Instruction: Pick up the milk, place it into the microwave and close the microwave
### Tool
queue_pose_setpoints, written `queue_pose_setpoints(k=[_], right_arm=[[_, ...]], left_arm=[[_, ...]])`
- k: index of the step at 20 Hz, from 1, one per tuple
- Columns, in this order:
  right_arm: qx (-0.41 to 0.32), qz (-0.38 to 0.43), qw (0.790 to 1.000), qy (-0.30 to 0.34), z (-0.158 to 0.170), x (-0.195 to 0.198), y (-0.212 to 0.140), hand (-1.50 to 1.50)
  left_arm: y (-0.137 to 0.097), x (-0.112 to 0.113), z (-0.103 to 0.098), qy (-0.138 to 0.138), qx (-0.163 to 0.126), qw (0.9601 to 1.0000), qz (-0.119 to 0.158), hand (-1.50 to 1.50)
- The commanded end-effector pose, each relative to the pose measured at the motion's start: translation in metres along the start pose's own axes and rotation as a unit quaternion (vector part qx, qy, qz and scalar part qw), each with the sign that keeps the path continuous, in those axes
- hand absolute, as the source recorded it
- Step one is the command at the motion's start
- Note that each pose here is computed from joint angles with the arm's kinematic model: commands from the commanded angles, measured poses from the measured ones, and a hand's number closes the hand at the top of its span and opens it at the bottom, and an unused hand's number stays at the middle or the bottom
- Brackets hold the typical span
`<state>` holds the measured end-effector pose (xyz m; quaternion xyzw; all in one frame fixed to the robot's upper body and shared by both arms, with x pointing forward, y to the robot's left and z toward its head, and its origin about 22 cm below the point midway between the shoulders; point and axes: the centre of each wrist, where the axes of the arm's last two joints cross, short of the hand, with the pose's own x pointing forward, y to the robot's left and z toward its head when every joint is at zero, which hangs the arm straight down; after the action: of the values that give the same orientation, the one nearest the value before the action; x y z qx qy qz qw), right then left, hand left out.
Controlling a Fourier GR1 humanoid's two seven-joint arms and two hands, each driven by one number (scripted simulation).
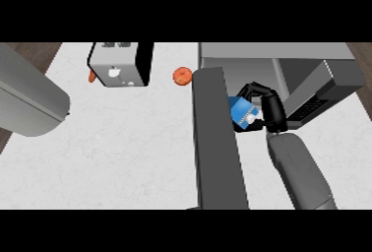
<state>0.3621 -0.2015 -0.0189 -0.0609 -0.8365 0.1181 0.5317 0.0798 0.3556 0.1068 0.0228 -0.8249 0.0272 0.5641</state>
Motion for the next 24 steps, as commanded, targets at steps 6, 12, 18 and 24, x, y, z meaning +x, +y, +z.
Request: queue_pose_setpoints(k=[6,12,18,24], right_arm=[[0.007,0.111,0.993,0.025,-0.054,0.004,0.015,1.5],[-0.023,0.16,0.986,0.043,-0.084,0.012,-0.012,1.5],[-0.065,0.189,0.979,0.039,-0.089,0.012,-0.012,1.5],[-0.109,0.287,0.952,-0.002,-0.099,0.019,-0.044,1.5]], left_arm=[[0.004,-0.013,0.011,0.003,-0.006,0.9999,0.009,-1.5],[0.005,-0.006,-0.006,-0.002,-0.011,0.9999,0.0,-1.5],[0.001,-0.01,-0.017,-0.013,-0.026,0.9995,0.012,-1.5],[0.004,-0.016,-0.013,-0.007,-0.038,0.9992,0.014,-1.5]])
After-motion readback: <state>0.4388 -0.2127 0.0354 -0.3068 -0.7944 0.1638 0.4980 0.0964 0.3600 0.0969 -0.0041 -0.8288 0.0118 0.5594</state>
